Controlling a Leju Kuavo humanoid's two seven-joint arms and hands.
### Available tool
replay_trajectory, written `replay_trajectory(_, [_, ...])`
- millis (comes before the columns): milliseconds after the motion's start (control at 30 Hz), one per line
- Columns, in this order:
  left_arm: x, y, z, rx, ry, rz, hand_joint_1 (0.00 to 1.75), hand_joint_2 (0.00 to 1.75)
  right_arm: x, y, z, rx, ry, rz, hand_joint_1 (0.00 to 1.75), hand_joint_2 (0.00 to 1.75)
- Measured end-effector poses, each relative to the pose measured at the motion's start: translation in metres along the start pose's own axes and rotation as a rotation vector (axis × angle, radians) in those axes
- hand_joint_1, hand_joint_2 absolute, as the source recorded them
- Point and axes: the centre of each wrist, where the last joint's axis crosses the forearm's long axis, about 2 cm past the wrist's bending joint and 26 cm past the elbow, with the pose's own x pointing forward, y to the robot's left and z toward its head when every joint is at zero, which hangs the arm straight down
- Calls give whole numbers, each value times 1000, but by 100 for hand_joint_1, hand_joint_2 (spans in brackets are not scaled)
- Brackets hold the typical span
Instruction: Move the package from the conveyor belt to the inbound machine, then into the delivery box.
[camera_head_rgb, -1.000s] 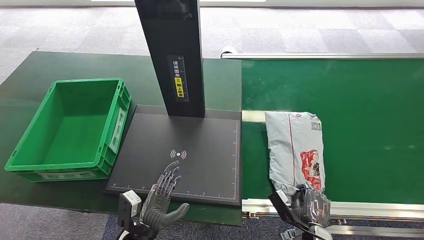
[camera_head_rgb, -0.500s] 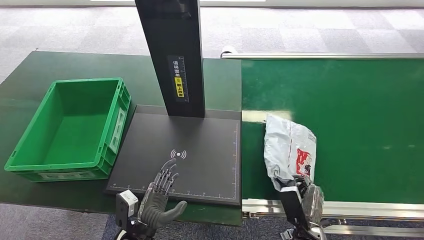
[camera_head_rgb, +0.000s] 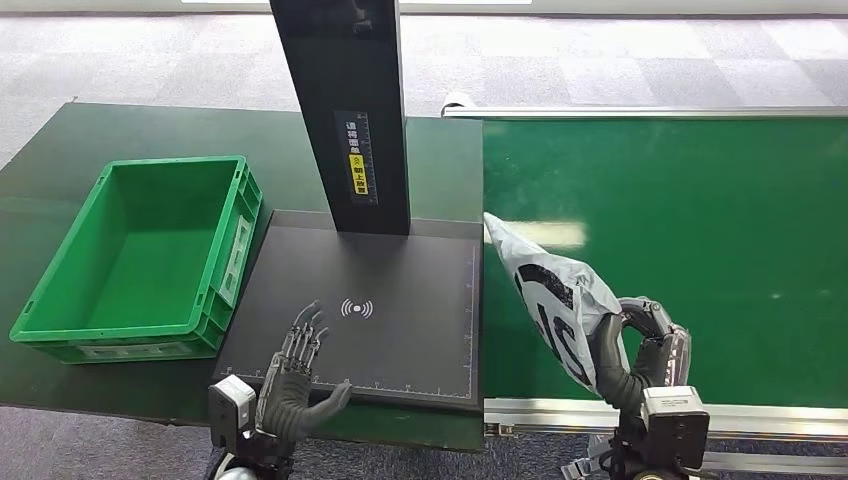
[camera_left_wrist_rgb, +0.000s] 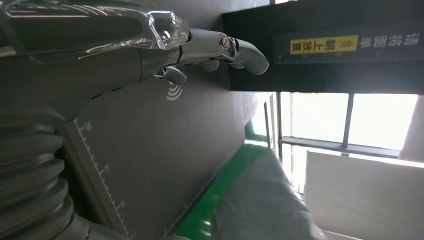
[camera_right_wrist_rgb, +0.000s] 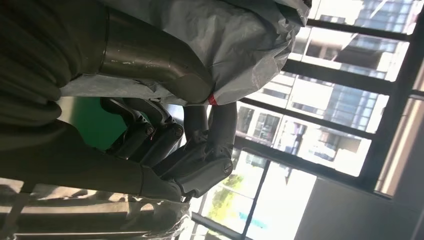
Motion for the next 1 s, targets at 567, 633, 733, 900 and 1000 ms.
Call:
replay_trajectory(567, [26, 39, -36, 72, -132, -136, 0, 175, 42, 51, -100, 328, -222, -330, 175, 175])
replay_trajectory(633, [26, 41, -37, 77, -135, -139, 0, 175, 42, 56, -103, 348, -219, -341, 175, 175])
replay_trajectory(733, [28, 43, -40, 84, -142, -145, 0, 175, 42, 65, -107, 400, -201, -387, 175, 175])
replay_trajectory(900, [32, 47, -48, 93, -163, -159, 0, 175, 40, 96, -118, 512, -149, -483, 175, 175])
replay_trajectory(1000, [34, 49, -54, 95, -176, -163, 0, 175, 34, 116, -118, 572, -89, -513, 131, 175])
